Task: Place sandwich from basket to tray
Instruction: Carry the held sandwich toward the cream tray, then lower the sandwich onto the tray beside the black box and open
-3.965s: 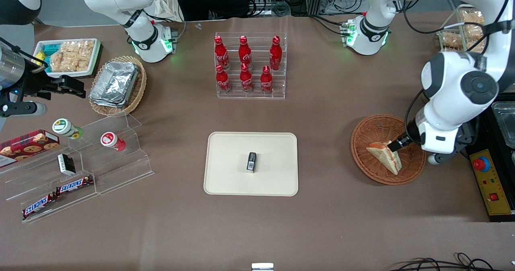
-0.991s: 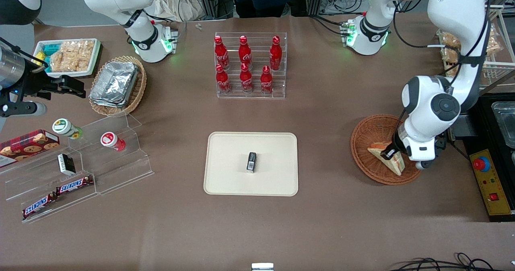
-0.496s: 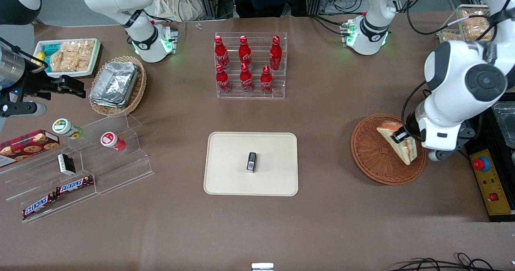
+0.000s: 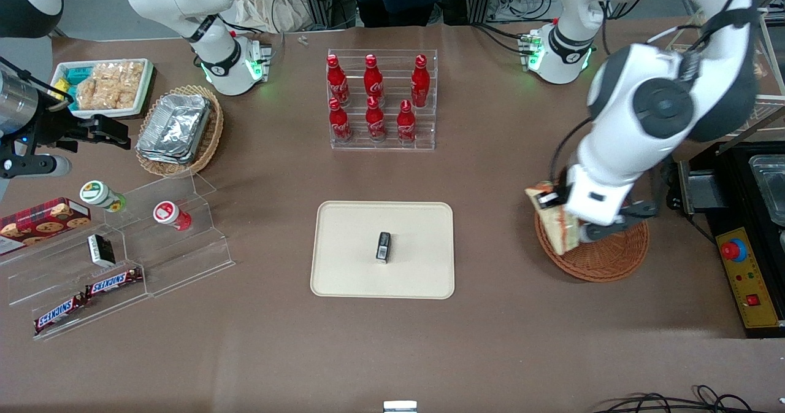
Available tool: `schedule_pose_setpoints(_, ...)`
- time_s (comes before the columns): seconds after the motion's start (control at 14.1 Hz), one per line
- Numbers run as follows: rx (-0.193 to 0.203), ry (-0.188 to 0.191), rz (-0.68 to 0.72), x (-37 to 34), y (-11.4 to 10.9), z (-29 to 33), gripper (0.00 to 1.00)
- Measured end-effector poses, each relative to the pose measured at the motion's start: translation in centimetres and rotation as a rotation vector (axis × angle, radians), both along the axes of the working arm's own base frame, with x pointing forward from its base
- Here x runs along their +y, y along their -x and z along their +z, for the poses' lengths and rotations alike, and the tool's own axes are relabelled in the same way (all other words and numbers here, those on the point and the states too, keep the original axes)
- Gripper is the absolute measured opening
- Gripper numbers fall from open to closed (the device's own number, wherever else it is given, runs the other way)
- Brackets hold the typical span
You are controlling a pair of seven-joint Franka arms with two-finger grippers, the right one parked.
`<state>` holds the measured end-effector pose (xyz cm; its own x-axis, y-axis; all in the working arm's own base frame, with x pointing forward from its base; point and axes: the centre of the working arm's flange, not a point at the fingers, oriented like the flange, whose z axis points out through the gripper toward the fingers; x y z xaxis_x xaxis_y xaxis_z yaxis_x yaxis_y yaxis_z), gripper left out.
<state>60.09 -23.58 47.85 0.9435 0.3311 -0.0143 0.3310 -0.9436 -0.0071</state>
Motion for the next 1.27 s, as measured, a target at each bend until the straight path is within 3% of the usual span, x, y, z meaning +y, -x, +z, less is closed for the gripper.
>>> schedule_pose_setpoints(0.28, 0.052, 0.029, -0.116, -9.8, -2.2, -8.2, 0.26)
schedule_pose_setpoints(0.64, 0.027, 0.053, -0.183, -17.7, -2.0, -16.8, 0.28)
schedule_pose_setpoints(0.78, 0.012, 0.037, -0.211, -18.9, -1.5, -18.2, 0.29)
schedule_pose_setpoints(0.99, -0.045, -0.026, -0.267, -19.2, -1.7, -20.3, 0.29)
schedule_pose_setpoints(1.13, -0.077, -0.035, -0.29, -19.3, -1.7, -21.8, 0.3)
schedule_pose_setpoints(1.27, -0.078, -0.035, -0.302, -19.6, -1.5, -22.7, 0.3)
